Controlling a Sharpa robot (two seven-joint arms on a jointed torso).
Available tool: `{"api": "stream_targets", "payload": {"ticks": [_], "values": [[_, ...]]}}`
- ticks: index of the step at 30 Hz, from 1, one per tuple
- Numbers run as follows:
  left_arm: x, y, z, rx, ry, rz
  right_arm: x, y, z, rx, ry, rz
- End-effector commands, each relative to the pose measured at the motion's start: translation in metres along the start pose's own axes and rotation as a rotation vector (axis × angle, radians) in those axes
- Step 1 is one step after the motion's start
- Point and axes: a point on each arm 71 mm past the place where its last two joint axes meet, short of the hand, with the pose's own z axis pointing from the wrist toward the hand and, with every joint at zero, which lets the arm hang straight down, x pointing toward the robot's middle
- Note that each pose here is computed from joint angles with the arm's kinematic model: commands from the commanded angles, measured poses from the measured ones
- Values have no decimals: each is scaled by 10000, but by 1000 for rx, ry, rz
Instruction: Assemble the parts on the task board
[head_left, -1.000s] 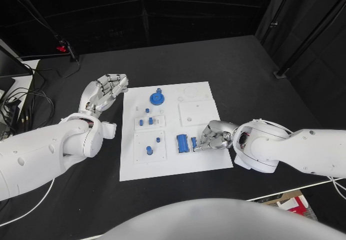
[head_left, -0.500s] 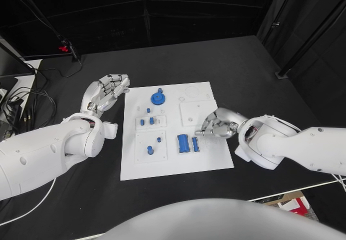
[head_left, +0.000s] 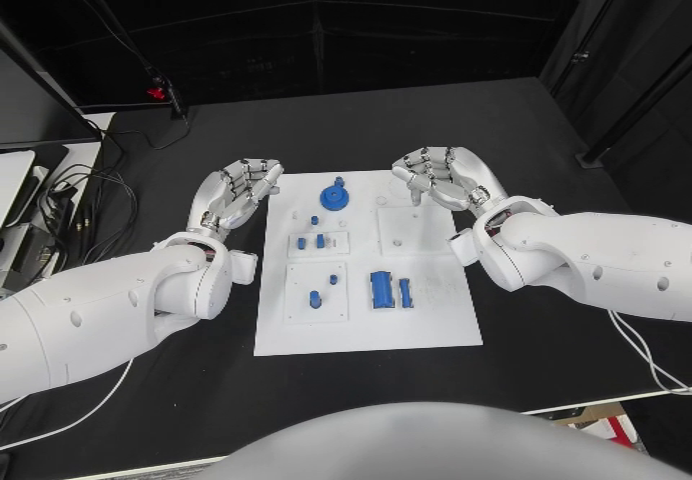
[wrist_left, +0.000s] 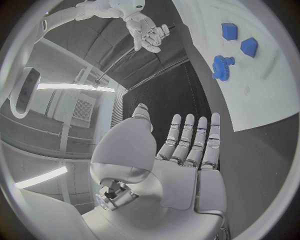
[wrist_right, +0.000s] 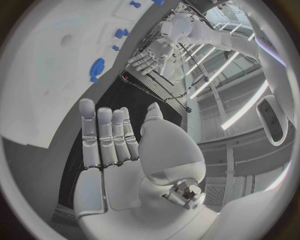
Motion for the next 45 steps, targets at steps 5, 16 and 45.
{"api": "stream_targets", "payload": {"ticks": [5, 16, 45], "values": [[30, -199, -89, 295, -24, -1, 146, 53, 170, -132, -2, 283], [50, -170, -110, 293, -15, -13, 245, 26, 238, -123, 15, 321], [-74, -188, -216, -199, -248, -174, 568, 8, 306, 249, -214, 473]]}}
